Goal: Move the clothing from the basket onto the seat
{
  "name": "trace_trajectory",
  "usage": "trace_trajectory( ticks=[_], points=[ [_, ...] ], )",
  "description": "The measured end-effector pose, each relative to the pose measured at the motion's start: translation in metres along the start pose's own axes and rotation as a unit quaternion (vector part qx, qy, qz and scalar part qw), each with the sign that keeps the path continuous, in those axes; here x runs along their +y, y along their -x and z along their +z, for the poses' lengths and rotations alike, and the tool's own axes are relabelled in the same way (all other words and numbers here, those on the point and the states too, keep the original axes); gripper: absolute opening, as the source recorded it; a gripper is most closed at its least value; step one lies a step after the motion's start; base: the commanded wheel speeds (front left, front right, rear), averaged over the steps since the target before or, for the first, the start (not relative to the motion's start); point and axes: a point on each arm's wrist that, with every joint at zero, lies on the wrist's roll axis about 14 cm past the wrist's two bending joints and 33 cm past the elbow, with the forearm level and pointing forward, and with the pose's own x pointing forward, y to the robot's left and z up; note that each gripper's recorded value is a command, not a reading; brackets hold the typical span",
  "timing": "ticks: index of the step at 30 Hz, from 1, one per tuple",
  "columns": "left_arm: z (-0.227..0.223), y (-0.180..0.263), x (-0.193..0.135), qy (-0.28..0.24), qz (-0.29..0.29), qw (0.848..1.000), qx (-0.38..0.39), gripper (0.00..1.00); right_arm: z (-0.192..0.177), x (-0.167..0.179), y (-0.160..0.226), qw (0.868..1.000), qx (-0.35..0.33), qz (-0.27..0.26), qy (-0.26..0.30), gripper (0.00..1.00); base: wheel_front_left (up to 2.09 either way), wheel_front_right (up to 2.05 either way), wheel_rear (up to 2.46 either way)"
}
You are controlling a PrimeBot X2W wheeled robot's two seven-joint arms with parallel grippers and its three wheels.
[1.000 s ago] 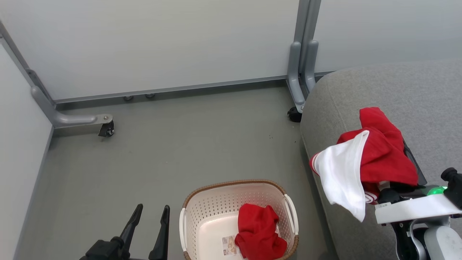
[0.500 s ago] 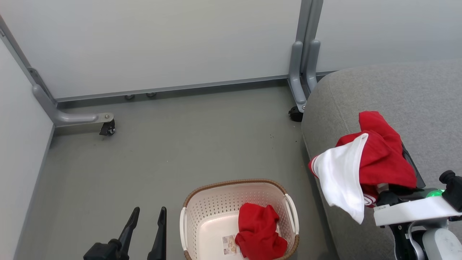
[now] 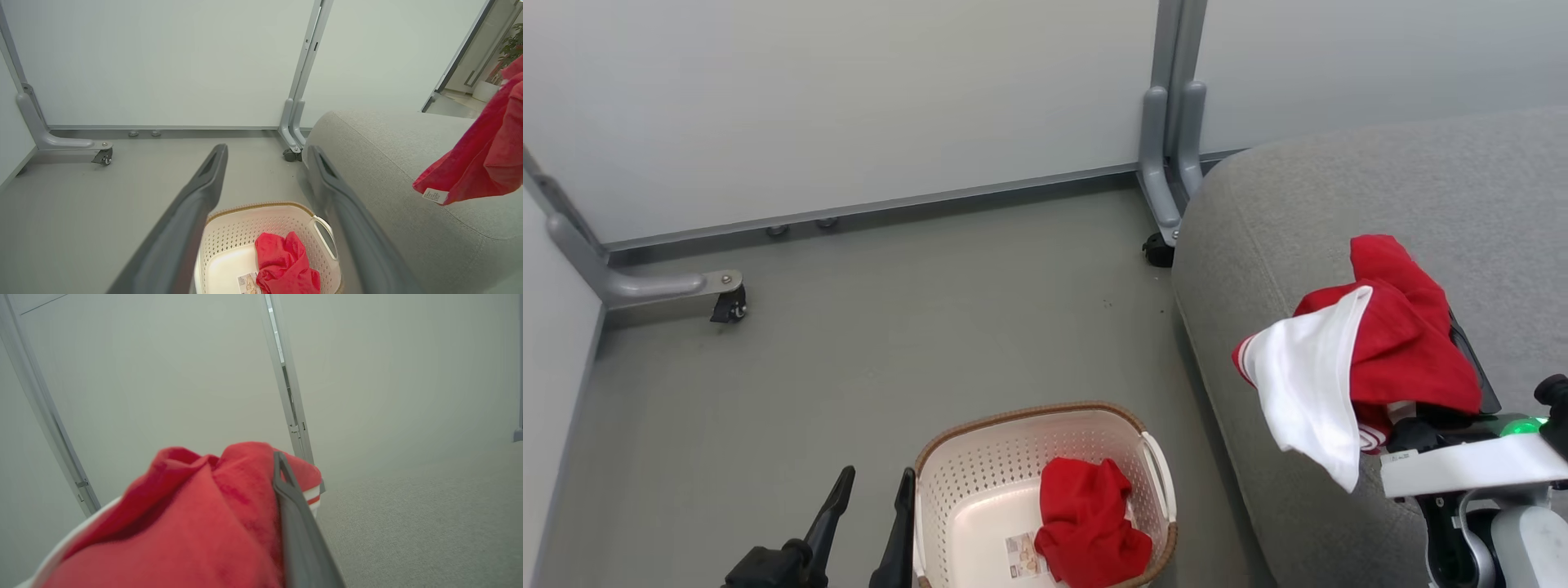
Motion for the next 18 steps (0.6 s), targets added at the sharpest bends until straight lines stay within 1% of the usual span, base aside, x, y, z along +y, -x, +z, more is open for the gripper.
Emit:
trace_trajectory(
  ticks=[9,18],
  points=[
    [-0.003,-0.025,-0.03,0.001,-0.058,0.998,0.009,1.0,0.02,-0.034,0.019,0.998,-0.019,-0.051,0.023,0.0,0.0,0.0,0.0],
    [-0.013,-0.053,-0.072,0.004,-0.131,0.991,0.025,1.0,0.043,-0.073,0.05,0.991,-0.034,-0.118,0.053,0.0,0.0,0.0,0.0]
  ],
)
